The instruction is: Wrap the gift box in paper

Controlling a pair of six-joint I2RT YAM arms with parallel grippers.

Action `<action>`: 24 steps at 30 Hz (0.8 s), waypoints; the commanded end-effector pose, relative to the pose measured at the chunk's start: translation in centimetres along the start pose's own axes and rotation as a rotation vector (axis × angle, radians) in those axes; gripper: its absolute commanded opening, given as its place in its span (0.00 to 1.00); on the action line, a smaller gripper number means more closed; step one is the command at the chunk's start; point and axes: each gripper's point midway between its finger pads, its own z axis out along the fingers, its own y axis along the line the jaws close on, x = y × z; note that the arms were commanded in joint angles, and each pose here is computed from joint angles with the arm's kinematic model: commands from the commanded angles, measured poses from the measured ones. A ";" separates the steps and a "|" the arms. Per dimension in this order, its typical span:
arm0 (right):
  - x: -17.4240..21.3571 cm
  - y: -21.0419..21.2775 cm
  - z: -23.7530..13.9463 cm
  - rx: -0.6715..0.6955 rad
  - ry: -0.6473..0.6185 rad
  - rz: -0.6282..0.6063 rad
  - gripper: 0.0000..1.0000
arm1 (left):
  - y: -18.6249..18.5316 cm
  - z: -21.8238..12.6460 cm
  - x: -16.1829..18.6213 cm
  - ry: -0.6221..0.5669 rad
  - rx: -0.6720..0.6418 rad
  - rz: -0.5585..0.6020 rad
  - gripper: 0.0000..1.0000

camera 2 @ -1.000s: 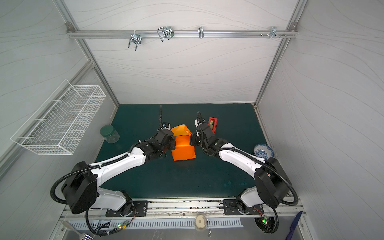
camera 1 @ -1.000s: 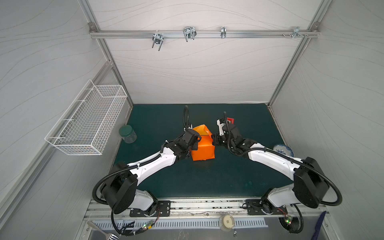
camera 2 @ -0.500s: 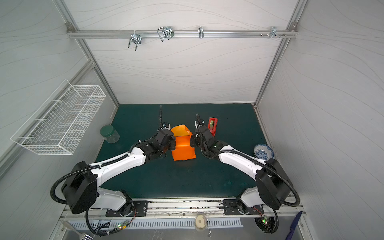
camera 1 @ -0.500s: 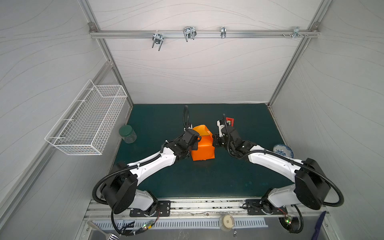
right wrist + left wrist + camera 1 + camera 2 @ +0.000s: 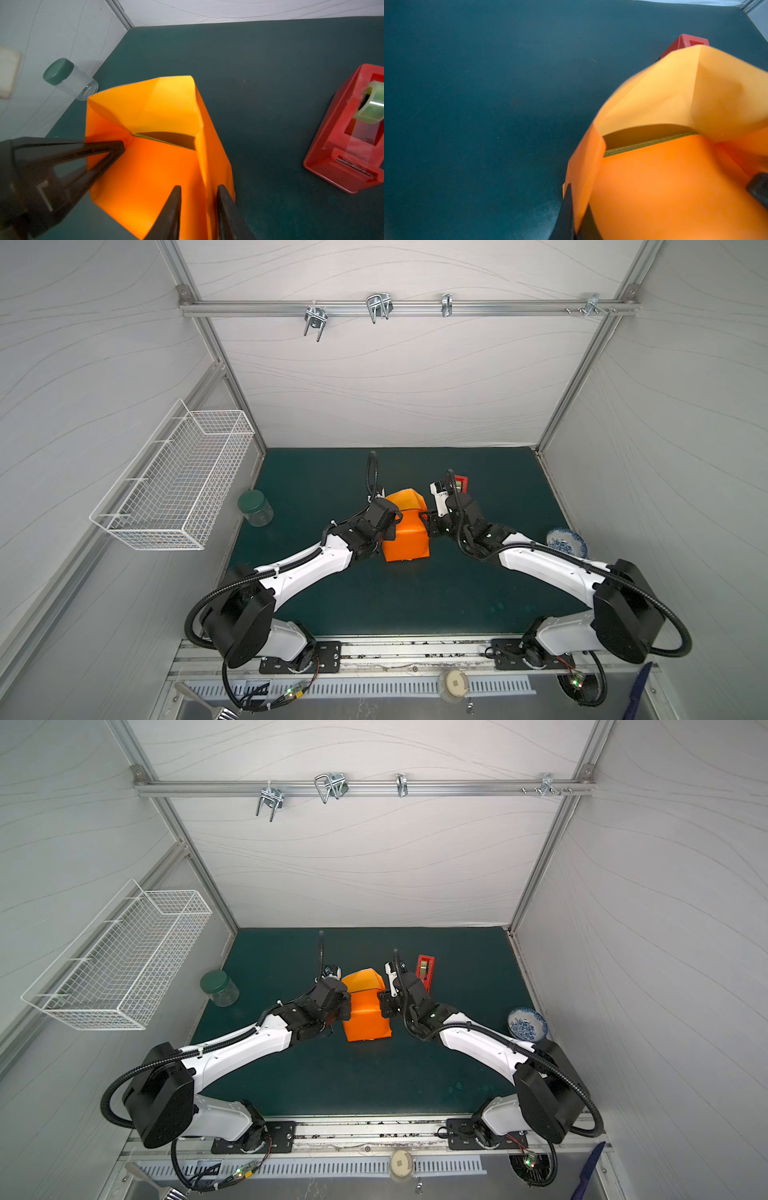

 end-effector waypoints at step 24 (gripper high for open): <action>-2.0 -2.5 2.2 0.391 0.058 -0.237 0.04 | -0.4 0.5 1.5 0.050 0.015 0.021 0.00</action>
